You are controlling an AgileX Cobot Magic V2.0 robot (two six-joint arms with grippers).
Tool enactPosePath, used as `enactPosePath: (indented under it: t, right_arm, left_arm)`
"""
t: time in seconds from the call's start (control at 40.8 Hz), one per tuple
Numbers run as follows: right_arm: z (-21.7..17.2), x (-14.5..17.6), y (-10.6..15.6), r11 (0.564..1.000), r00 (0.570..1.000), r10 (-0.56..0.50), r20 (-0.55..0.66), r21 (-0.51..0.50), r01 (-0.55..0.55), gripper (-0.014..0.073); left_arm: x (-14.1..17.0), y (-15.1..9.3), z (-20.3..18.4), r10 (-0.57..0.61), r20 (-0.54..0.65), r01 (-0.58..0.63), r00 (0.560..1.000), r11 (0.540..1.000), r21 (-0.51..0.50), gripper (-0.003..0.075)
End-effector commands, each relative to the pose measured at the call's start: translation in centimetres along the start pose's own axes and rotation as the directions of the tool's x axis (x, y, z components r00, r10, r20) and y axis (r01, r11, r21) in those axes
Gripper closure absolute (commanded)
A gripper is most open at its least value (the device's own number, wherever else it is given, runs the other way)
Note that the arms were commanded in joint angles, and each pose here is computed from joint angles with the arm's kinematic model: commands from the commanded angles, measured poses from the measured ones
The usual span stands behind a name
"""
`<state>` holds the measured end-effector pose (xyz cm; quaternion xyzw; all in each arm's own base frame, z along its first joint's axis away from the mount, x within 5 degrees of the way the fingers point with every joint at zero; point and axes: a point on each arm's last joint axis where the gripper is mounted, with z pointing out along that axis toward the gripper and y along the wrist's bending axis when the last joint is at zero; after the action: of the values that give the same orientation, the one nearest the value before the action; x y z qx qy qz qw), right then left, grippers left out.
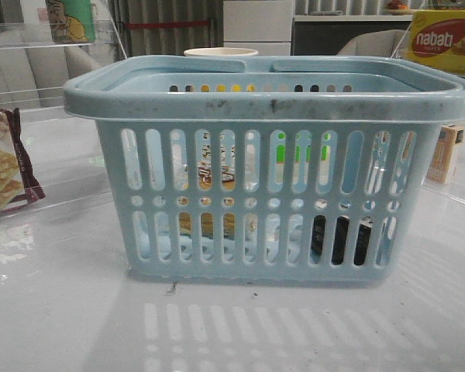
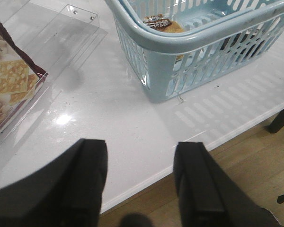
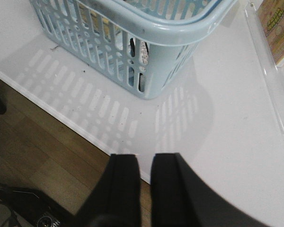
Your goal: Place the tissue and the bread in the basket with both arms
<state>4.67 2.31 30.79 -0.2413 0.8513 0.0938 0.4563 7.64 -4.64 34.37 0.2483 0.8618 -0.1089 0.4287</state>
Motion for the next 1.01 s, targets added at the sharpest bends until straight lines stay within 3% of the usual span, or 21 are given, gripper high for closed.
enactPosePath:
  t: [0.0,0.074,0.221,0.76,0.834,0.981]
  right_arm:
    - [-0.4,-1.2,-0.2,1.000,0.997,-0.009,0.081,0.017,0.008,0.0500]
    - [-0.4,-1.2,-0.2,1.000,0.997,-0.009,0.081,0.017,0.008,0.0545]
    - [-0.4,-1.1,-0.2,1.000,0.997,-0.012,0.071,0.020,0.011,0.0539]
    - [-0.4,-1.0,-0.2,1.000,0.998,-0.012,0.069,0.020,0.011,0.0539]
    - [-0.4,-1.0,-0.2,1.000,0.998,-0.012,0.069,0.020,0.011,0.0539]
    - [-0.4,-1.0,-0.2,1.000,0.998,-0.012,0.069,0.020,0.011,0.0539]
  left_arm:
    - [-1.2,0.0,-0.5,-0.007,0.095,0.007,0.995,1.000,0.005,0.0454]
    - [-1.2,0.0,-0.5,-0.007,0.095,0.007,0.995,1.000,0.005,0.0520]
    - [-1.2,0.0,-0.5,-0.007,0.095,0.007,0.995,1.000,0.005,0.0632]
    - [-1.2,0.0,-0.5,-0.007,0.095,0.007,0.995,1.000,0.005,0.0629]
    - [-1.1,0.3,-0.9,-0.015,0.108,0.017,0.994,1.000,-0.020,0.0629]
    - [-0.3,1.7,-1.4,-0.056,0.191,0.088,0.980,0.982,-0.164,0.0629]
